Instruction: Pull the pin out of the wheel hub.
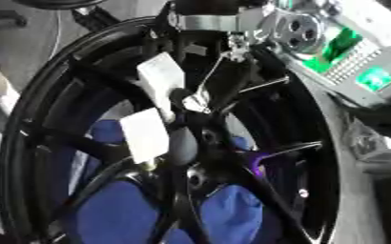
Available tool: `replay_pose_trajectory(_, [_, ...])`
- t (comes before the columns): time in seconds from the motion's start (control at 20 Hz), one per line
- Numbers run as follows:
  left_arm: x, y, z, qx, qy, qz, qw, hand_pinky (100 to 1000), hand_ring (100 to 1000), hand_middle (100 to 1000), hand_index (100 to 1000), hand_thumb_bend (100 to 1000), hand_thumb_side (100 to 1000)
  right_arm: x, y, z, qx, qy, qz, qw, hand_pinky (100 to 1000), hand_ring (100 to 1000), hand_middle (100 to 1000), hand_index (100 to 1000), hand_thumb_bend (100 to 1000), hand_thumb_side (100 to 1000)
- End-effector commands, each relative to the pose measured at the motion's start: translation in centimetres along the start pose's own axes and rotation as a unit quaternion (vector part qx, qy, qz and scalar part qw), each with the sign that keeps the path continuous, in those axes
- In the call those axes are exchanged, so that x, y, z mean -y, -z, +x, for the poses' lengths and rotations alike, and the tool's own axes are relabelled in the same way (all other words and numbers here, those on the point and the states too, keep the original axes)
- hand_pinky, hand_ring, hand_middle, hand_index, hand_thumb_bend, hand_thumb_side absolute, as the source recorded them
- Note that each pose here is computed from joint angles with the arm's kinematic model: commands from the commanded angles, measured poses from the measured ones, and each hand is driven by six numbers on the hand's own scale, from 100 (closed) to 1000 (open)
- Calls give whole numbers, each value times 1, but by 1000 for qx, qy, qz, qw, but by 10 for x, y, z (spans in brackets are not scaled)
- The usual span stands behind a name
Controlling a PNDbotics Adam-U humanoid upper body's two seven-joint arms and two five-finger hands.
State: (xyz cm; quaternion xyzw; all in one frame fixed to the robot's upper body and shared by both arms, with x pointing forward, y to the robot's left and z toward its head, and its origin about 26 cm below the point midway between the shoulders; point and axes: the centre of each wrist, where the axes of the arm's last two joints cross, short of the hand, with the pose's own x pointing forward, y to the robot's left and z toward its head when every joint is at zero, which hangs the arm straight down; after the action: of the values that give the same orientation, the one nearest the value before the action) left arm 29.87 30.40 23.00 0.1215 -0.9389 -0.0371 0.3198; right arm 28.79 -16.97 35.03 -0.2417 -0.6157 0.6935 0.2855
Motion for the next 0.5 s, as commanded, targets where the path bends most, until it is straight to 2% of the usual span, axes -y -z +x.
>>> replay_pose_trajectory(0.05, [-4,3,6,12,5,5,1000,867,712,737,801,100,750,10,-6,3,1,-11,-21,1000,764,670,350,429,100,100])
replay_pose_trajectory(0.1, [-4,3,6,12,5,5,1000,868,714,739,803,100,745,12,-7,3,1,-12,-24,1000,755,652,319,397,100,100])
replay_pose_trajectory(0.5, [-6,2,5,8,4,5,1000,870,716,742,804,100,740,30,-21,-2,2,-12,-42,999,754,645,300,375,100,100])
